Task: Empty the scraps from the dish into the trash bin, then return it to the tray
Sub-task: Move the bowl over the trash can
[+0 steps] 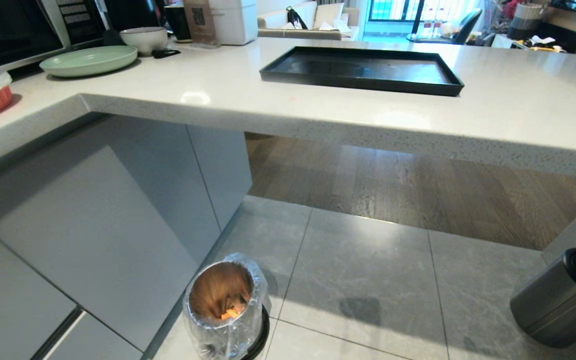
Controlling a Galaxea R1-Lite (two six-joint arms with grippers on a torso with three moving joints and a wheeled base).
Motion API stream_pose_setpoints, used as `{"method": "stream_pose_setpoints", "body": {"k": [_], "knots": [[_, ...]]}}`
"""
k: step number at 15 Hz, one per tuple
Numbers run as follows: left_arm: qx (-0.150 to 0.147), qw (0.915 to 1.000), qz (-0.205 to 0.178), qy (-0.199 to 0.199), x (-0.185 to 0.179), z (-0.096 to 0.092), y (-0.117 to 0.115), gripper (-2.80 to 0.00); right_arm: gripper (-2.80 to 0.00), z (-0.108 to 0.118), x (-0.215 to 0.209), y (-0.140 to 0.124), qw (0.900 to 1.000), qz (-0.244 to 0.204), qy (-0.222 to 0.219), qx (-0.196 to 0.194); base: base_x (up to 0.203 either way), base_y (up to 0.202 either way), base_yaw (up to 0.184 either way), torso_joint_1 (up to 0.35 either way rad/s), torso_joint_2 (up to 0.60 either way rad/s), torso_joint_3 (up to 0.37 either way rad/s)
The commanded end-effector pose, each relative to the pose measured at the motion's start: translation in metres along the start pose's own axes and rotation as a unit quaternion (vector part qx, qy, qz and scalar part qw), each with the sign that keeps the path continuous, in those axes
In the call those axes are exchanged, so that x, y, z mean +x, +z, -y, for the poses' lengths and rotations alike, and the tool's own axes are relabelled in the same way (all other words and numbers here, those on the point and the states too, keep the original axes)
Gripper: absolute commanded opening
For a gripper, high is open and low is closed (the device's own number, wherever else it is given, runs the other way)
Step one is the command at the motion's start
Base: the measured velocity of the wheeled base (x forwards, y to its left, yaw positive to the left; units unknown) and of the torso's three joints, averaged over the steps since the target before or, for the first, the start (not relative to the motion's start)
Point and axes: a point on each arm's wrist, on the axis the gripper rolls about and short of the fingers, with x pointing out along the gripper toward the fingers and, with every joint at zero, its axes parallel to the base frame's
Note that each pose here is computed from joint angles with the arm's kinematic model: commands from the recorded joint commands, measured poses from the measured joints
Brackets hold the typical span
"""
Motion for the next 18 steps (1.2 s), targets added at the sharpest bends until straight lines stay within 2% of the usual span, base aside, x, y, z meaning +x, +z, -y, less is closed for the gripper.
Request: {"method": "stream_pose_setpoints", "body": {"k": [1,5,11,15,18], "knots": [[0.003,0.9999,-0.01,0.0,0.0025,-0.0005,-0.0033,-2.8,-2.8,0.0,0.0,-0.0002,1.0,0.0,0.0,0.0,0.0,0.0,0.0,0.0,0.0,0.0],[0.013,0.9999,-0.01,-0.001,0.0025,-0.0006,-0.0032,-2.8,-2.8,0.0,-0.0001,0.0002,1.0,0.001,0.0,0.0,0.0,0.0,0.0,0.0,0.0,0.0],[0.007,0.9999,-0.008,0.001,0.0022,-0.0012,-0.0062,-2.8,-2.8,0.0,-0.0001,0.0002,1.0,0.001,0.0,0.0,0.0,0.0,0.0,0.0,0.0,0.0],[-0.012,0.9999,-0.009,0.0,0.0025,-0.0015,-0.0071,-2.8,-2.8,0.0,-0.0001,0.0002,1.0,0.001,0.0,0.0,0.0,0.0,0.0,0.0,0.0,0.0],[-0.011,0.9999,-0.009,-0.001,0.0032,-0.0018,-0.0085,-2.8,-2.8,0.0,0.0,-0.0002,1.0,0.0,0.0,0.0,0.0,0.0,0.0,0.0,0.0,0.0]]}}
